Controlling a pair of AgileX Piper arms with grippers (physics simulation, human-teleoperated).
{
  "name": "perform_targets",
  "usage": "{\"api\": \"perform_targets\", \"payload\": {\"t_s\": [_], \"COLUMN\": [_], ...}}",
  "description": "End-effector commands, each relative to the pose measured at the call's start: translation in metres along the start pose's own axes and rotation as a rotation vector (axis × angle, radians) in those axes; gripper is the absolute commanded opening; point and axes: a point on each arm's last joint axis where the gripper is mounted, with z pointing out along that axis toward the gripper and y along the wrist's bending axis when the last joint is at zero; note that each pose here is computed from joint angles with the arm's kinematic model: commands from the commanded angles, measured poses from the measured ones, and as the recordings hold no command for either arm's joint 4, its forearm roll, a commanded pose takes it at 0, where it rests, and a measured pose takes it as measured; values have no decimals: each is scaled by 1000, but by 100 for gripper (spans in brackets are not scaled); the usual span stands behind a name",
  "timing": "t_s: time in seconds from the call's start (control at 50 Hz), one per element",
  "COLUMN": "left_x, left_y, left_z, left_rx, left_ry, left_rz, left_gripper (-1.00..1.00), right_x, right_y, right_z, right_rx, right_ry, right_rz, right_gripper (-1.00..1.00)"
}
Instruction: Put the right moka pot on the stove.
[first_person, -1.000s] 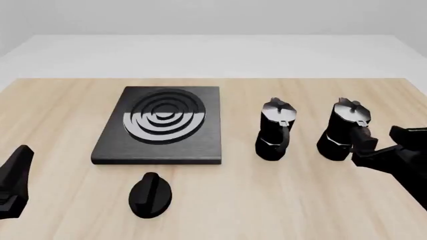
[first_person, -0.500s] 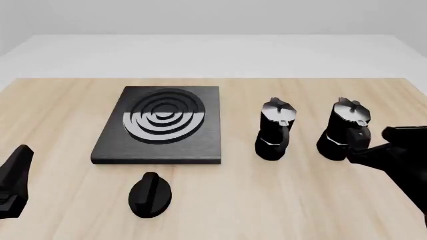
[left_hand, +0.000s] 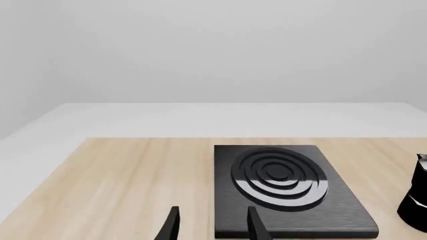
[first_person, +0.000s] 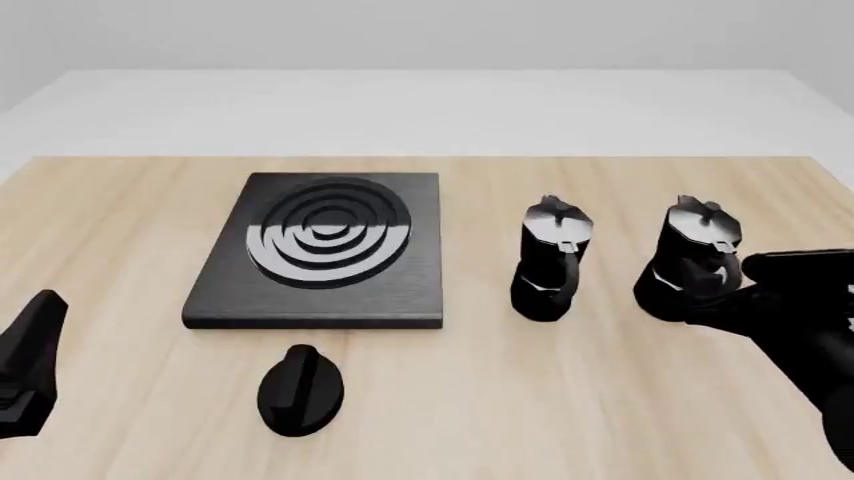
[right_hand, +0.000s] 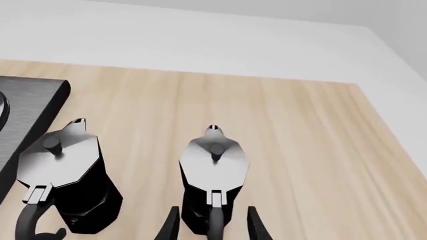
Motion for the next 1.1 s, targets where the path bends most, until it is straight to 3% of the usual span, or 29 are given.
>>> {"api": "perform_targets", "payload": {"t_s": [0.02, 0.24, 0.26, 0.54, 1.1], "left_x": [0, 0, 0, 0, 0], "left_y": [0, 0, 0, 0, 0], "left_z": [0, 0, 0, 0, 0], "left_rx": [0, 0, 0, 0, 0], "left_ry": [0, 0, 0, 0, 0], "left_rz": [0, 0, 0, 0, 0], "left_gripper": [100, 100, 100, 100, 100], "right_x": [2, 1, -1, -3, -56], "right_y": [1, -1, -4, -7, 4], "right_z": [4, 6, 1, -10, -39], "right_rx": [-3, 4, 21, 38, -29], "right_ry": [7, 4, -9, -41, -163], "right_rz": [-2, 1, -29, -13, -71], "right_gripper": [100, 100, -100, -100, -100]}}
